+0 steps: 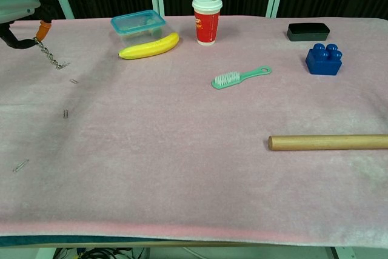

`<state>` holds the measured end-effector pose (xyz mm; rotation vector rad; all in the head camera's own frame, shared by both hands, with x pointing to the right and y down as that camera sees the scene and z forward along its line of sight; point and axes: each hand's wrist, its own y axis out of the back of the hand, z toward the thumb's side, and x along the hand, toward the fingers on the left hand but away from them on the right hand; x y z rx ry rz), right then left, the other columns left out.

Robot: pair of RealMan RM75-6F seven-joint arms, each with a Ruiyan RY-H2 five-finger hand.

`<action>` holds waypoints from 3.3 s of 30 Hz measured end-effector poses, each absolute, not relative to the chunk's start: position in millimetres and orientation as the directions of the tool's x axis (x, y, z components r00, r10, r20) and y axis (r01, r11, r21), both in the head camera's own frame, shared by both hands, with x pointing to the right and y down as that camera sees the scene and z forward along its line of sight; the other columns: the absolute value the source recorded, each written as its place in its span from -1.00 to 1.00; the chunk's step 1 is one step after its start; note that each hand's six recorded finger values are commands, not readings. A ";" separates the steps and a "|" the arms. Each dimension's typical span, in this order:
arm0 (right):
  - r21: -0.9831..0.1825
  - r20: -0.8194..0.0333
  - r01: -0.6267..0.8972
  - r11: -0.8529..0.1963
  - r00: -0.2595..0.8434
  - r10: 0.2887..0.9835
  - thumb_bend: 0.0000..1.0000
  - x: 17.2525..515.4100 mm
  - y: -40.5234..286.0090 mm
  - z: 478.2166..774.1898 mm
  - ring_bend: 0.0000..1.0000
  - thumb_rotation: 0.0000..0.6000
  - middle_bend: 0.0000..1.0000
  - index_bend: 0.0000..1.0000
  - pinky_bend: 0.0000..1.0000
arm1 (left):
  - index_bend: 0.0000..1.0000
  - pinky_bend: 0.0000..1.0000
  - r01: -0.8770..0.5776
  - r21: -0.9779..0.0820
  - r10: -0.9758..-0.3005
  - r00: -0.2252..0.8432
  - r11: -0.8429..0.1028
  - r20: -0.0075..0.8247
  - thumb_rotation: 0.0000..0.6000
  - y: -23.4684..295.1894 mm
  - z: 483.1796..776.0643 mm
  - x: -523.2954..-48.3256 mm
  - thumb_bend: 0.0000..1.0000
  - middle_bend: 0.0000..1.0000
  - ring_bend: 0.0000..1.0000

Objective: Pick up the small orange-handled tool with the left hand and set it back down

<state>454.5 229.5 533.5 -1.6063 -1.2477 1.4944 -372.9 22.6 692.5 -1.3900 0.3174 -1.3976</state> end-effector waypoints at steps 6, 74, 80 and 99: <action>-0.899 -0.398 0.230 -0.372 -0.081 0.914 -0.45 454.5 229.5 533.5 -0.70 1.00 -1.00 -1.00 -0.53 | 0.15 -1.00 0.503 -0.773 -0.793 0.247 -0.386 0.557 1.00 22.7 702.7 -381.2 -0.17 -0.61 -1.00; -0.900 -0.395 0.230 -0.369 -0.080 0.915 -0.45 455.0 229.0 532.8 -0.70 1.00 -1.00 -1.00 -0.53 | 0.15 -1.00 0.313 -0.811 -0.680 0.442 -0.494 0.585 1.00 78.4 685.8 -326.3 -0.17 -0.60 -1.00; -0.901 -0.395 0.230 -0.368 -0.080 0.915 -0.45 455.0 229.0 532.6 -0.70 1.00 -1.00 -1.00 -0.53 | 0.15 -1.00 0.339 -0.798 -0.647 0.467 -0.498 0.603 1.00 89.9 691.2 -320.7 -0.17 -0.60 -1.00; -0.900 -0.396 0.232 -0.369 -0.080 0.915 -0.45 454.9 229.2 532.7 -0.70 1.00 -1.00 -1.00 -0.53 | 0.15 -1.00 0.413 -0.776 -0.644 0.437 -0.477 0.628 1.00 94.6 695.2 -344.1 -0.17 -0.60 -1.00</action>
